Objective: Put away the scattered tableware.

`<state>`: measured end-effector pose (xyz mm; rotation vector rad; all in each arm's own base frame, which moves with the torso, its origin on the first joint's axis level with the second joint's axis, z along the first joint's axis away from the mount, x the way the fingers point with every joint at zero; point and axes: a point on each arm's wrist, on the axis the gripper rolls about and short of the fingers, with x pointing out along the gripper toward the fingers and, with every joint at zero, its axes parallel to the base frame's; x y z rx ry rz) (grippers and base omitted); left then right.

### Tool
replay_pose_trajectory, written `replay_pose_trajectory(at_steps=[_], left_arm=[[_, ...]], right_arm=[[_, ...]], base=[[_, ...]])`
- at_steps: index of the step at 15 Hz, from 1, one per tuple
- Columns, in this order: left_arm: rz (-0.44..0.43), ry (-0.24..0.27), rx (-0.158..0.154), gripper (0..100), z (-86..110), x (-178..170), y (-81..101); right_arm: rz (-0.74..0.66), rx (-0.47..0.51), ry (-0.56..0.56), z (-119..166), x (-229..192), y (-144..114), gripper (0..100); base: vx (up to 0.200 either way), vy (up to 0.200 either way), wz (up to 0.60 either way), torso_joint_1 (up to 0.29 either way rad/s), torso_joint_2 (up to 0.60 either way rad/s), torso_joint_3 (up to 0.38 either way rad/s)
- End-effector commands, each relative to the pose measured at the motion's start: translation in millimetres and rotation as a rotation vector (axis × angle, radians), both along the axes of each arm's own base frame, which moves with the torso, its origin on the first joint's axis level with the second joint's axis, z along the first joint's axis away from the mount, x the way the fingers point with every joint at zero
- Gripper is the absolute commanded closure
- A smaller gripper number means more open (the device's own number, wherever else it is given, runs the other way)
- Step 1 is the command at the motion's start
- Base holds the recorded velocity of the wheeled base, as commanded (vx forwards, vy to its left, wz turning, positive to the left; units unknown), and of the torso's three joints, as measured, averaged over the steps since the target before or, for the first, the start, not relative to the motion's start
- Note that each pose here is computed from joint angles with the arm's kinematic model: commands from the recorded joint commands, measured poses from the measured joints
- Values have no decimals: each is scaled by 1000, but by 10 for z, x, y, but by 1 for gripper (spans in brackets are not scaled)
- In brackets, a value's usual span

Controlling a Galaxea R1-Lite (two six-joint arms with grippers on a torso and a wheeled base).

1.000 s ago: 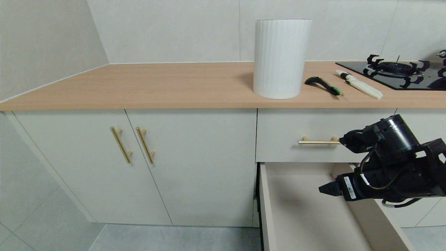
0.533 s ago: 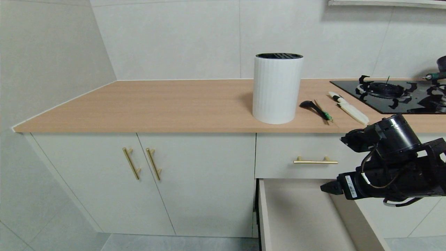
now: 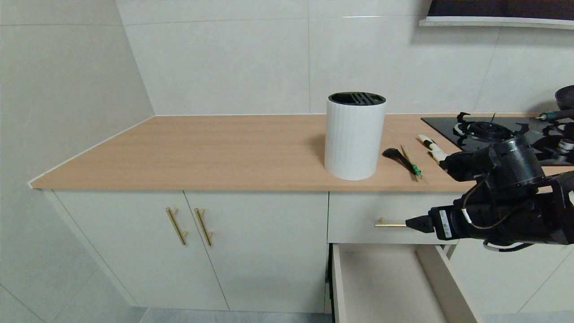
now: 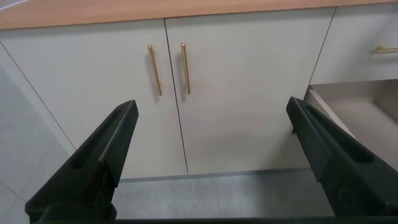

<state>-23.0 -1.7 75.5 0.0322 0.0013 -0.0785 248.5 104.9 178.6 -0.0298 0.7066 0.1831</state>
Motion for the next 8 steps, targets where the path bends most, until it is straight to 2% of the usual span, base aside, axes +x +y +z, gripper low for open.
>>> replay_pose_trajectory(at_steps=[1, 5, 8], left_arm=[[0, 2, -2, 0, 0, 1, 0], [0, 2, -2, 0, 0, 1, 0], [0, 2, -2, 0, 0, 1, 0]], right_arm=[[-18, 23, -98, 187, 184, -23, 0], [-67, 27, -151, 419, 648, 11, 0], [-134, -9, -166, 376, 822, 22, 0]], base=[[0, 0, 0, 22, -66, -32], [0, 0, 0, 0, 0, 0], [0, 0, 0, 0, 0, 0]])
